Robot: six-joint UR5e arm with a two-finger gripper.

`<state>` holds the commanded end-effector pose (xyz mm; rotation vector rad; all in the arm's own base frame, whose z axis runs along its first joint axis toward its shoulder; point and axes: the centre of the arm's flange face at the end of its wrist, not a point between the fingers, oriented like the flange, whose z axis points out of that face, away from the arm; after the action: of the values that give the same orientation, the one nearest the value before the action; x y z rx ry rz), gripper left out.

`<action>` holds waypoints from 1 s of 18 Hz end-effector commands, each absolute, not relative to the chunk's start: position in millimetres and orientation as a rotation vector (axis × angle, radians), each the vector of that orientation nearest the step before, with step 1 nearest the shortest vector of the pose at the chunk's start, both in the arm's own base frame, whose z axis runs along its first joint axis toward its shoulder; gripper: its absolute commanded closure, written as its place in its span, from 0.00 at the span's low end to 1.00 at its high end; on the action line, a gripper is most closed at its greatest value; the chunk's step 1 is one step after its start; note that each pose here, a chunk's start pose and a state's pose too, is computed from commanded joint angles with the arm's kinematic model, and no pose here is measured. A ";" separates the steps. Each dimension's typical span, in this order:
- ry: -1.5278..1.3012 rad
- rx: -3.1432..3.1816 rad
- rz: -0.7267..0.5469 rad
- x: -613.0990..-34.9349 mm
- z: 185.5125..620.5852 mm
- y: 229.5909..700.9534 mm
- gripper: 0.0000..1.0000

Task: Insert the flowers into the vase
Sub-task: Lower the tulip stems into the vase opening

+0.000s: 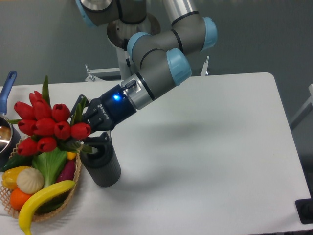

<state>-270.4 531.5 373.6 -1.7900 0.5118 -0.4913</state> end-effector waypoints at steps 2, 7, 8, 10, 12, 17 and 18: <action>0.502 -1.801 -0.490 -272.5 368.8 528.6 0.89; 0.537 -1.816 -0.463 -271.4 334.9 516.1 0.85; 0.548 -1.820 -0.454 -272.4 328.5 514.5 0.85; 0.544 -1.831 -0.449 -278.8 318.1 512.9 0.80; 0.533 -1.837 -0.450 -282.7 314.2 510.7 0.73; 0.493 -1.877 -0.431 -298.2 305.2 497.5 0.31; 0.485 -1.879 -0.430 -300.1 304.1 494.8 0.21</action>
<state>-300.1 494.8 304.1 -1.8793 0.4851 -0.4295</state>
